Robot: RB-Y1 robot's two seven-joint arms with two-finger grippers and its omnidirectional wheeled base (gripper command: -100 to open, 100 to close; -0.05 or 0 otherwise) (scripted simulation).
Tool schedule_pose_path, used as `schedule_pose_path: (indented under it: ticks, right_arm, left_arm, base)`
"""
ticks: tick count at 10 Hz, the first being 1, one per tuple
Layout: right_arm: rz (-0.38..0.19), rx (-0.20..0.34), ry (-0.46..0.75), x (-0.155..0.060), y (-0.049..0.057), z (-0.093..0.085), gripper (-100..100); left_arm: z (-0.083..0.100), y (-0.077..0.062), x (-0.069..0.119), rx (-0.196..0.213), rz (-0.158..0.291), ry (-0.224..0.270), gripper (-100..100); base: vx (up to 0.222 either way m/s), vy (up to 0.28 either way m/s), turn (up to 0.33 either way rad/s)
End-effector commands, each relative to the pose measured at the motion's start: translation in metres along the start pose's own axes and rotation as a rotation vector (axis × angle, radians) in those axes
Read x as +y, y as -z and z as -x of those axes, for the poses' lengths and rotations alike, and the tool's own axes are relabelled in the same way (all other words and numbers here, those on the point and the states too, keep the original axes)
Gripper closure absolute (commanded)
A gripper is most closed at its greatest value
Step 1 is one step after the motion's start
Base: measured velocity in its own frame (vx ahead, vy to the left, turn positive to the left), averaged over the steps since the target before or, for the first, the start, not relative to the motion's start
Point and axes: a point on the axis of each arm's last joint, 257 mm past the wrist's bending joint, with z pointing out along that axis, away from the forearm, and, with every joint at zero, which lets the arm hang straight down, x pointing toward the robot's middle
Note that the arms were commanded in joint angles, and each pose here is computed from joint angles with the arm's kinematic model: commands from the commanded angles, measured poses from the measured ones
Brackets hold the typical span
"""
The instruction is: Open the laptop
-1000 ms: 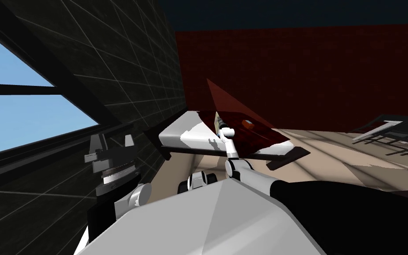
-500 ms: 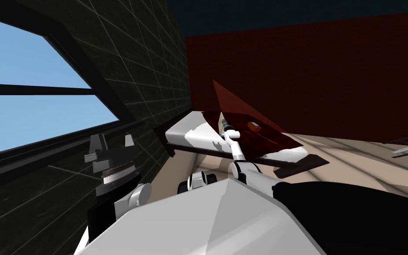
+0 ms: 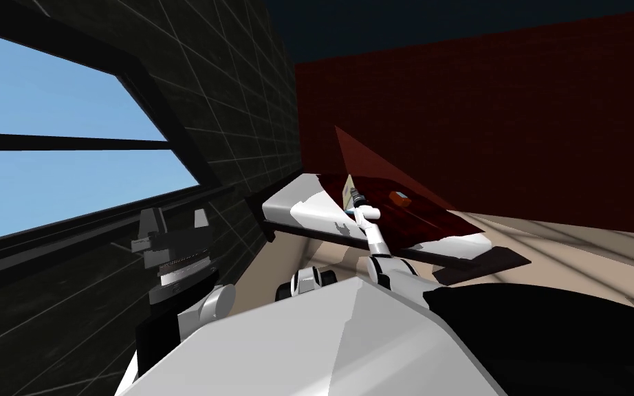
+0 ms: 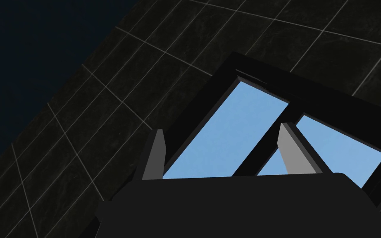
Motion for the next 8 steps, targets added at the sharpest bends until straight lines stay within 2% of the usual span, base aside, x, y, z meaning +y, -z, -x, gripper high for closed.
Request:
schedule_pose_path:
  ticks: [1,6,7,8]
  right_arm:
    - [0.042,-0.018,-0.024,0.044,0.010,0.002,100]
    - [0.029,-0.039,-0.147,0.040,0.011,0.008,100]
    - [0.014,0.010,-0.070,0.054,0.015,-0.026,100]
    - [0.010,0.025,-0.060,0.060,0.018,-0.039,100]
  left_arm:
    - [0.000,0.000,0.000,0.000,0.000,0.000,0]
    - [0.000,0.000,0.000,0.000,0.000,0.000,0]
    - [0.000,0.000,0.000,0.000,0.000,0.000,0]
    - [0.000,0.000,0.000,0.000,0.000,0.000,0]
  base:
    - [-0.013,0.021,0.021]
    - [0.004,-0.001,-0.019]
    - [-0.054,0.011,0.255]
    - [-0.068,0.017,0.428]
